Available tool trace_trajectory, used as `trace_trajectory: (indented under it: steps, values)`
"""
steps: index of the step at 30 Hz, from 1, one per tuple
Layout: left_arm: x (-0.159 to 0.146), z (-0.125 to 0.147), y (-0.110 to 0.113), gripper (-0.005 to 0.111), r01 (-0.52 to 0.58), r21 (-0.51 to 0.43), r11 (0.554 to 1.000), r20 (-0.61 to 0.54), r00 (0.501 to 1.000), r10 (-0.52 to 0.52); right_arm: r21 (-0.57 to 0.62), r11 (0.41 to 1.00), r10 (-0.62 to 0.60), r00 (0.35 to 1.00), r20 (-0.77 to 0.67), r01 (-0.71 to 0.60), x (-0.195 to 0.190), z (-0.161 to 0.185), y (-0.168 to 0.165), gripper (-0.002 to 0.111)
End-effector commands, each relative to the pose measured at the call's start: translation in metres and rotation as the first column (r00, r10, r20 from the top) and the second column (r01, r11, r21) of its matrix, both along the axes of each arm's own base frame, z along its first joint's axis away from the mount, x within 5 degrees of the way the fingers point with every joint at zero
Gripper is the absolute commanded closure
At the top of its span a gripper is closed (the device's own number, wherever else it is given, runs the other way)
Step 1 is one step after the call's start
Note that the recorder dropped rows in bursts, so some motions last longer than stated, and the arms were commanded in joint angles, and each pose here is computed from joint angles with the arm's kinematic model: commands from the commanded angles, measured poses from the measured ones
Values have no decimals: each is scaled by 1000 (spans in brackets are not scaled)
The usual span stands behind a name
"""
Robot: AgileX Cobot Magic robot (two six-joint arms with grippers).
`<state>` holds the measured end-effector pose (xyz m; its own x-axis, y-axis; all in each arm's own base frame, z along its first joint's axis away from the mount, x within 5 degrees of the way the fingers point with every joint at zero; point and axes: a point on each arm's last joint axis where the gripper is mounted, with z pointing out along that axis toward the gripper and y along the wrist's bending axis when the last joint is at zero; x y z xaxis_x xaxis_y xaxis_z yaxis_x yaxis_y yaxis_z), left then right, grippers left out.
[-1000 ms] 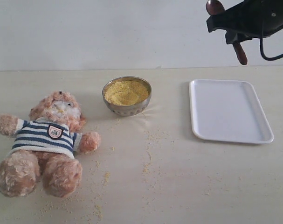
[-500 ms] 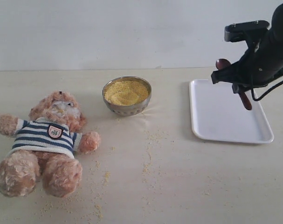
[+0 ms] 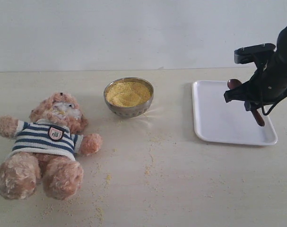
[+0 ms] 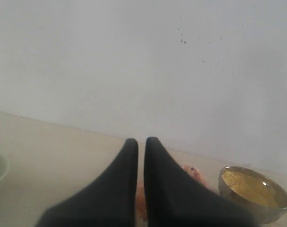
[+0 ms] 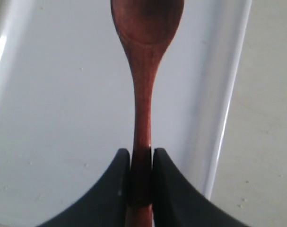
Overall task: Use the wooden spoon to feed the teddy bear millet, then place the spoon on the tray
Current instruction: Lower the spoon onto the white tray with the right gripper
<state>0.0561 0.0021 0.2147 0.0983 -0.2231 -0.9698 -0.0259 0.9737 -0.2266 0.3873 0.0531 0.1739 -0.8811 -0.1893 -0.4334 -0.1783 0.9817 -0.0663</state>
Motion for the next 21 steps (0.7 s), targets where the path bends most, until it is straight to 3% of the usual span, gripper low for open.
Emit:
trace_trajectory:
  steps: [1, 21]
  values:
    - [0, -1, -1, 102, 14, 7, 1000, 0, 1000, -14, 0, 1000, 3, 1000, -3, -3, 7, -20, -1, 109]
    - [0, -1, -1, 102, 14, 7, 1000, 0, 1000, -14, 14, 1000, -6, 1000, -6, 6, 13, -41, 0, 109]
